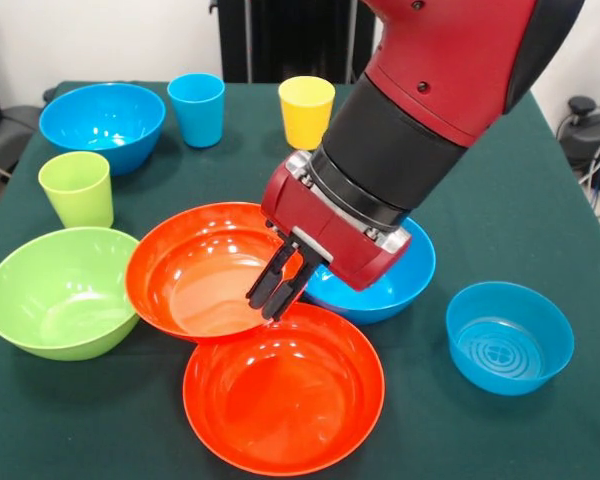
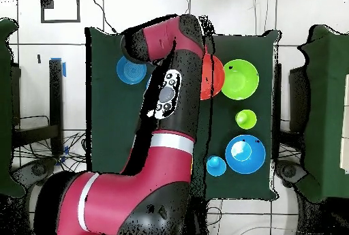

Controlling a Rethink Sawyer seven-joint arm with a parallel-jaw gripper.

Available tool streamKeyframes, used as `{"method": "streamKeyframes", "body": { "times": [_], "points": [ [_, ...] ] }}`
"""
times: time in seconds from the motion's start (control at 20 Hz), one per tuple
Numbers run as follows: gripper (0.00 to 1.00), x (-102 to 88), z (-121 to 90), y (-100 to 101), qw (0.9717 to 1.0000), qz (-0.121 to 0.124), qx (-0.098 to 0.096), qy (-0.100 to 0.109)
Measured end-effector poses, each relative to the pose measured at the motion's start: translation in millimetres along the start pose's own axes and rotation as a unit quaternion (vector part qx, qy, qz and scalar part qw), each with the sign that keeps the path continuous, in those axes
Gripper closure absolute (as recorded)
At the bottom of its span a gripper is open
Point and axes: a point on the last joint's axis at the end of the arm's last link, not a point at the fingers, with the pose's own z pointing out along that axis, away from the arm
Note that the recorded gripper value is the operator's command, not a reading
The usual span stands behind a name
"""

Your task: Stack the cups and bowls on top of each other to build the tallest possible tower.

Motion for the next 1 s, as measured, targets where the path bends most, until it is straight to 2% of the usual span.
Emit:
{"method": "streamKeyframes", "body": {
  "times": [0.05,0.2,0.3,0.45,0.7,0.85,1.0],
  "points": [
    [0.00,0.9,0.3,-1.0,1.0000,0.000,0.003,0.003],
    [0.00,1.5,0.3,-1.5,1.0000,0.000,0.005,0.006],
    [0.00,5.1,0.9,-5.0,0.9997,0.002,0.015,0.021],
    [0.00,8.0,1.6,-7.6,0.9991,0.005,0.023,0.034],
    [0.00,15.6,2.9,-14.3,0.9969,0.013,0.039,0.068],
    [0.00,19.8,3.5,-17.7,0.9948,0.019,0.046,0.089],
    [0.00,26.8,4.2,-21.8,0.9888,0.035,0.055,0.134]
  ]
}}
